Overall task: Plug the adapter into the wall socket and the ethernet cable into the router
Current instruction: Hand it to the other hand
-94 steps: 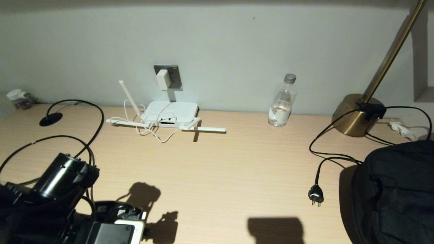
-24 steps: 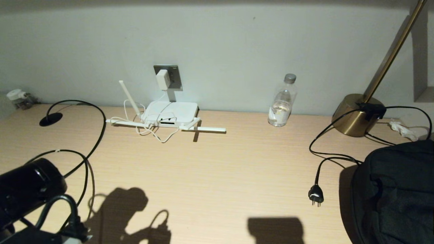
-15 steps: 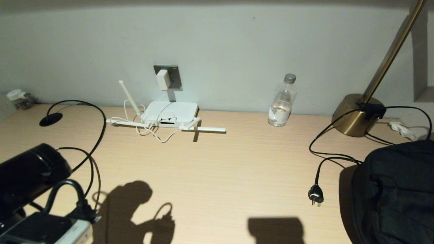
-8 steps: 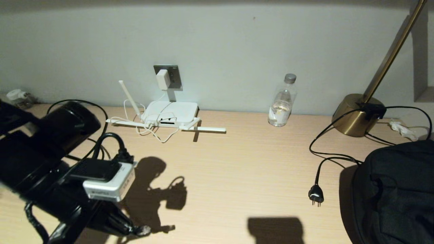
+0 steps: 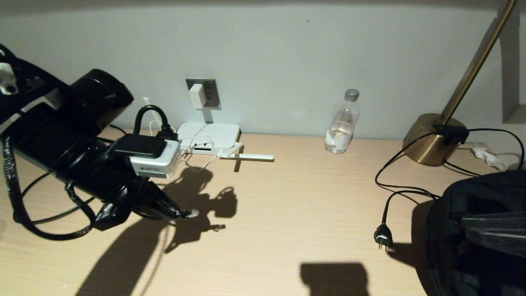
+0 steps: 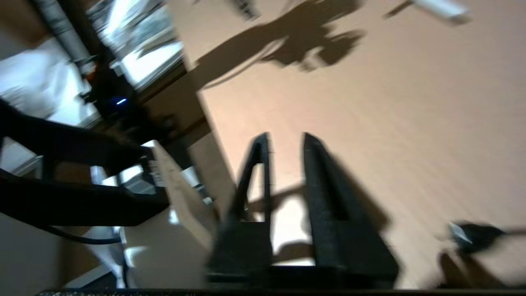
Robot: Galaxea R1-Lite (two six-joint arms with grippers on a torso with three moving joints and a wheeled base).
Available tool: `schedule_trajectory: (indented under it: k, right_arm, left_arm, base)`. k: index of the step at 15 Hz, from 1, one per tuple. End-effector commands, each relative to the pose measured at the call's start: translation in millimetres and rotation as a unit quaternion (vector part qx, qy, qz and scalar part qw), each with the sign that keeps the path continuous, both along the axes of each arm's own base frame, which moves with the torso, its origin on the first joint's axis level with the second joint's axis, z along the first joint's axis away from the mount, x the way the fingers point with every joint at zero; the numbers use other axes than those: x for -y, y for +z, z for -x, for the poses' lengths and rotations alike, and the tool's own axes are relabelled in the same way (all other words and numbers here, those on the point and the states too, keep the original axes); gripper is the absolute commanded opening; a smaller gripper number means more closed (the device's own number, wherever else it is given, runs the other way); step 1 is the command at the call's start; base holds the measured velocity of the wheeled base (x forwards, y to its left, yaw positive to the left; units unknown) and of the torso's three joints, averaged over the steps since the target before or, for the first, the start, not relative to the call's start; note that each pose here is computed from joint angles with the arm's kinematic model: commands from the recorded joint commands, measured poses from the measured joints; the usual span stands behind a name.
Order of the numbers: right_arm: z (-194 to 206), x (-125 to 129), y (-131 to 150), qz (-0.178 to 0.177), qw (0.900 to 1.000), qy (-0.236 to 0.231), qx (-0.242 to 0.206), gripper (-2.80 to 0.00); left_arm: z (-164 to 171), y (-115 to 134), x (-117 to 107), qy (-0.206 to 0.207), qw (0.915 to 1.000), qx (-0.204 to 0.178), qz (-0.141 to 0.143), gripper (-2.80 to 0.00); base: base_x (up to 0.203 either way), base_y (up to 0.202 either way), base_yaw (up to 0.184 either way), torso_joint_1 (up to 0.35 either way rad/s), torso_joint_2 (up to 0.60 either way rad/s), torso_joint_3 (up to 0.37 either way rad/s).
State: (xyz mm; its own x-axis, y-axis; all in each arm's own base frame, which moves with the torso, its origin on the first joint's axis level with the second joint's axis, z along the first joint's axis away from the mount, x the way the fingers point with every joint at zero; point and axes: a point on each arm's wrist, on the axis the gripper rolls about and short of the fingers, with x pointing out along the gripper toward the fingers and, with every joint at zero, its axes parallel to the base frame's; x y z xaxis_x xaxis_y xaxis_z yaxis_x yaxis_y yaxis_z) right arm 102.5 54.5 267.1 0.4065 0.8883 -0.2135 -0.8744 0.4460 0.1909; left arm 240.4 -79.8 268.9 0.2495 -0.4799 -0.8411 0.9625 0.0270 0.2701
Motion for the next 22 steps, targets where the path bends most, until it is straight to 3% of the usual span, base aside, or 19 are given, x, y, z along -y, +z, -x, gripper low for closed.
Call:
schedule_trajectory:
  k: [1, 4, 7, 11, 13, 16, 18, 22]
  right_arm:
    - [-36.8, -32.5, -6.0, 0.02, 0.997, 0.057, -0.055, 0.0]
    - [-71.0, -76.9, 3.4, 0.018, 0.989, 0.105, -0.098, 0.0]
    - [-80.4, -108.8, -2.4, 0.01, 0.976, 0.128, -0.175, 0.0]
    - [-91.0, -134.9, -7.5, -0.032, 0.96, 0.113, -0.256, 0.0]
    - [-94.9, -150.9, -8.0, -0.061, 0.95, 0.078, -0.295, 0.0]
    - [-96.0, -169.1, 4.4, -0.126, 0.921, 0.043, -0.366, 0.0]
    - [-100.1, -178.8, 0.8, -0.133, 0.908, 0.037, -0.395, 0.0]
    - [-109.7, -199.2, -11.2, -0.12, 0.904, 0.038, -0.409, 0.0]
  left_arm:
    - [-7.6, 2.5, -1.4, 0.005, 1.0, 0.007, -0.001, -2.8]
    - [-16.2, 12.5, -5.2, 0.017, 0.9994, 0.031, 0.005, -2.8]
    - [-23.1, 16.3, -6.4, 0.022, 0.9989, 0.042, 0.007, -2.8]
    - [-26.4, 21.2, -6.7, 0.028, 0.998, 0.057, 0.001, -2.8]
    - [-26.7, 26.0, -6.6, 0.028, 0.9973, 0.068, 0.005, -2.8]
    - [-27.9, 32.8, -8.1, 0.032, 0.9961, 0.082, 0.008, -2.8]
    - [-26.7, 36.1, -8.3, 0.032, 0.9956, 0.088, 0.011, -2.8]
    - [-23.6, 43.2, -3.5, 0.017, 0.9946, 0.099, 0.026, -2.8]
  base:
    - [0.0, 0.0, 0.0, 0.0, 0.0, 0.0]
    - [0.0, 0.0, 0.0, 0.0, 0.0, 0.0]
    - [0.0, 0.0, 0.0, 0.0, 0.0, 0.0]
    - [0.0, 0.0, 0.0, 0.0, 0.0, 0.0]
    - [0.0, 0.0, 0.0, 0.0, 0.0, 0.0]
    - [0.0, 0.0, 0.0, 0.0, 0.0, 0.0]
    - [0.0, 0.0, 0.0, 0.0, 0.0, 0.0]
    - [0.0, 0.0, 0.0, 0.0, 0.0, 0.0]
